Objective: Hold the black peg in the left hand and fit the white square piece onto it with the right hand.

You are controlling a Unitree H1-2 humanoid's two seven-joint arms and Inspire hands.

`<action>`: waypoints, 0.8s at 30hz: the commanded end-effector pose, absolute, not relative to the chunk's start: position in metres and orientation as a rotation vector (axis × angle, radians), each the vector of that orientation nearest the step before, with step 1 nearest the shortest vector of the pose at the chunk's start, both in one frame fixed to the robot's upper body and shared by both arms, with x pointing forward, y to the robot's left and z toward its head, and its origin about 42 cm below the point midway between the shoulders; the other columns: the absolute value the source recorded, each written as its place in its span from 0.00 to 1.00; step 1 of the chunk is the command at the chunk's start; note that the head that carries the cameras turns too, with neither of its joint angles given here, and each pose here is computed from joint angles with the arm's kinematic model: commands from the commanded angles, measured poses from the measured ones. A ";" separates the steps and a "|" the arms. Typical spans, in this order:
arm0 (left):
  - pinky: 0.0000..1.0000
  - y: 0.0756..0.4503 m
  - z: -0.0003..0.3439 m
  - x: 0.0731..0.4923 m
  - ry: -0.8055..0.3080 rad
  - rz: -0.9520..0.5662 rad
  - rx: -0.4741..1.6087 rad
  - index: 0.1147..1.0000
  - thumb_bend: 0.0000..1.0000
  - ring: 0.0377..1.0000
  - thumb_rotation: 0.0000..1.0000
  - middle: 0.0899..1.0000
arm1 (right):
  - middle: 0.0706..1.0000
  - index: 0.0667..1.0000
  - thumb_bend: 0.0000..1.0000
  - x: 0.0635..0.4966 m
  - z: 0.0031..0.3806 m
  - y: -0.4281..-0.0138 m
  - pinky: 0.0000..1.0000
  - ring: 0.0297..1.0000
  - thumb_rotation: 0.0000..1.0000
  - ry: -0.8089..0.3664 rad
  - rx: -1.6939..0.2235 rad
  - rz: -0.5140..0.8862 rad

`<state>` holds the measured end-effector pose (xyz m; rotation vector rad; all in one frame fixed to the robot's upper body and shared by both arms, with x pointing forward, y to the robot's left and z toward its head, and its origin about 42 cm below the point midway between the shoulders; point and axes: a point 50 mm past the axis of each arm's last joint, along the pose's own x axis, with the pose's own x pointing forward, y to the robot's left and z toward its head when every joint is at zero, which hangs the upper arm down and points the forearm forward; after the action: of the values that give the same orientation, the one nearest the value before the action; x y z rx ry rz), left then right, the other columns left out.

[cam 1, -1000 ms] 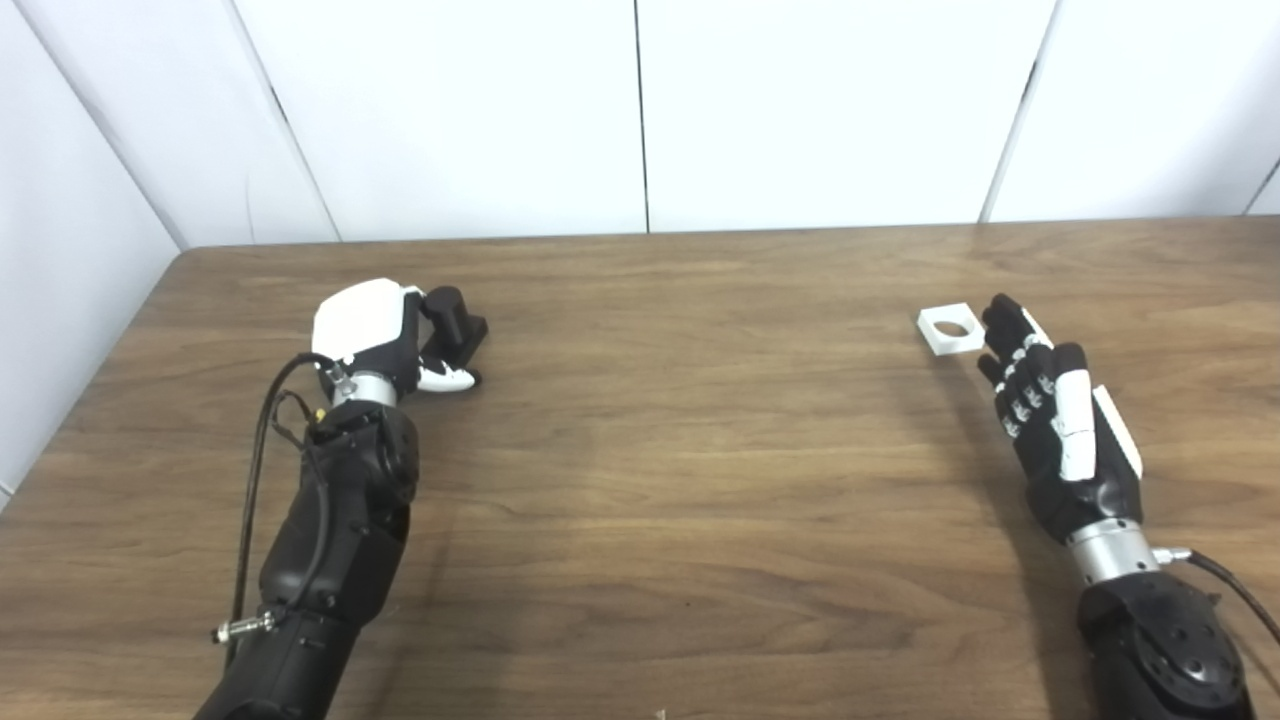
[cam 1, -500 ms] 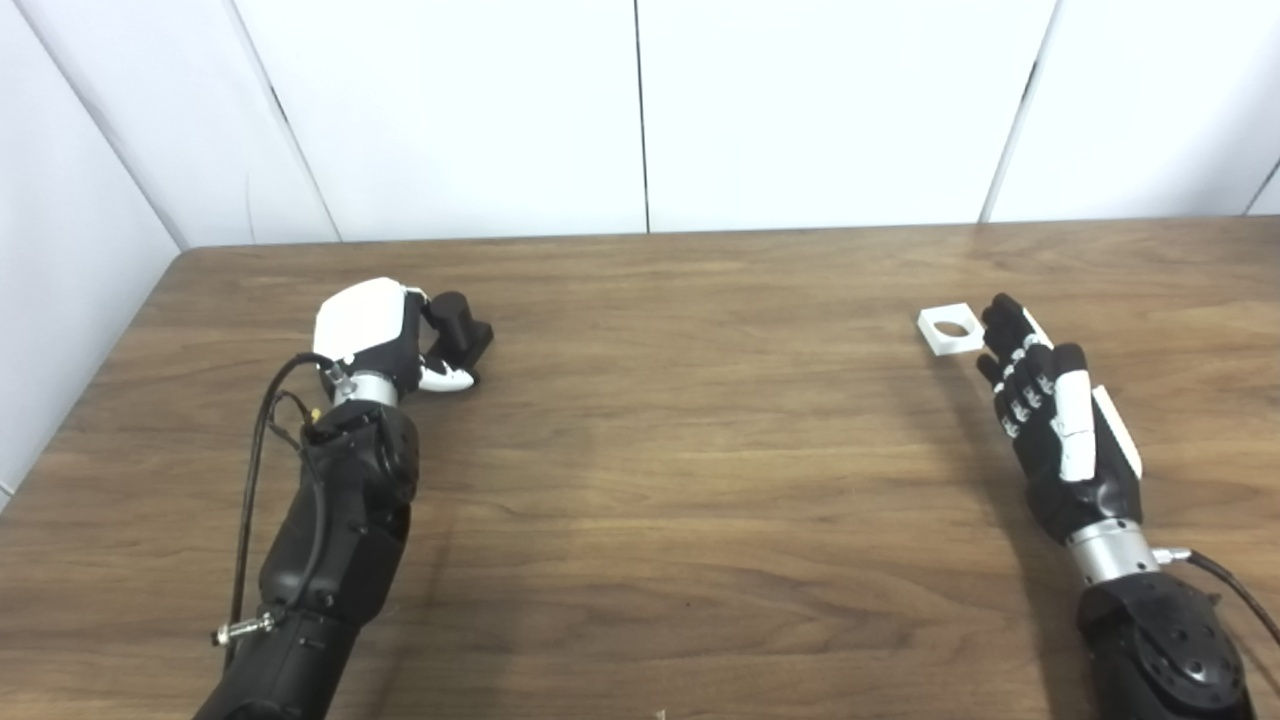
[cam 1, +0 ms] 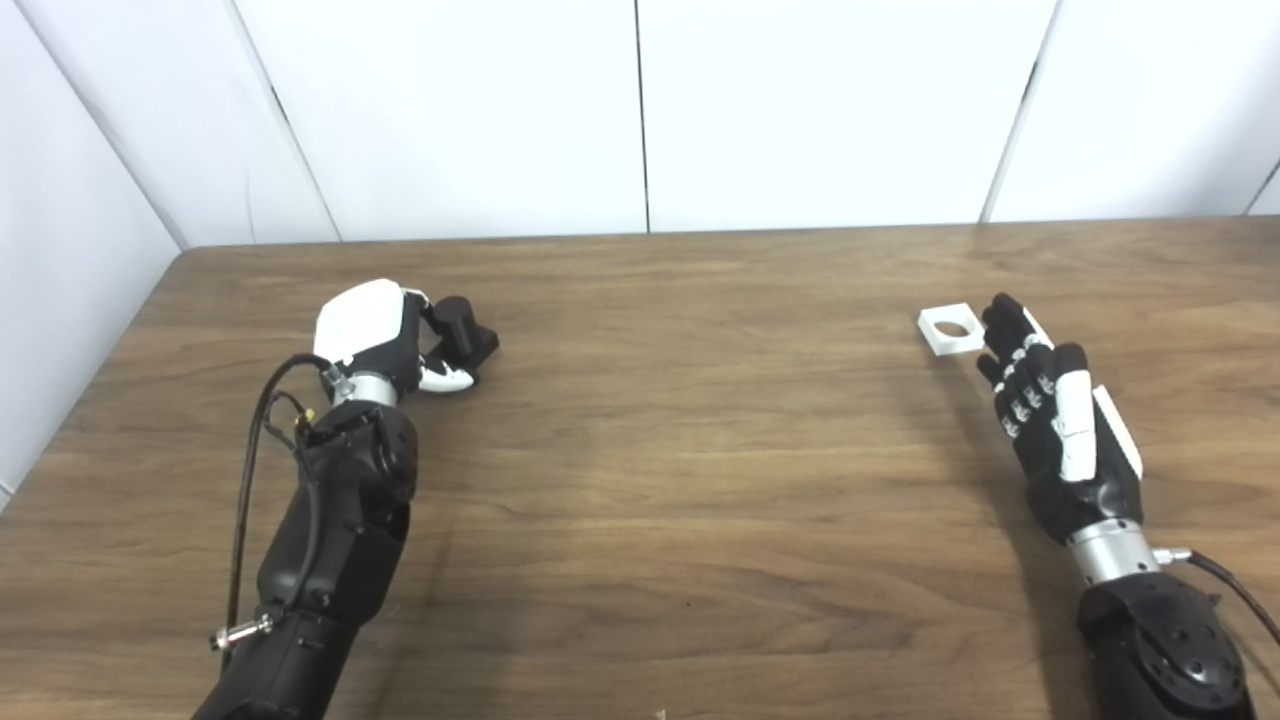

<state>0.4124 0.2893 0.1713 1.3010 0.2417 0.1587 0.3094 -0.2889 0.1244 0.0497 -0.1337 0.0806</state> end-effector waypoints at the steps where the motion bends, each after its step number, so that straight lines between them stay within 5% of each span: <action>1: 0.95 0.296 0.191 0.418 0.196 0.211 1.324 0.56 0.71 0.95 0.19 0.86 | 0.97 0.94 0.65 0.272 0.068 -0.280 1.00 1.00 1.00 0.031 0.131 0.056; 24: 0.95 0.296 0.190 0.418 0.192 0.193 1.309 0.53 0.67 0.96 0.20 0.84 | 0.96 0.93 0.62 0.271 0.070 -0.283 1.00 1.00 1.00 0.024 0.121 0.048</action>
<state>0.4121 0.2892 0.1715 1.2815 0.2405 0.1411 0.3083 -0.2894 0.1249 0.0505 -0.1368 0.0815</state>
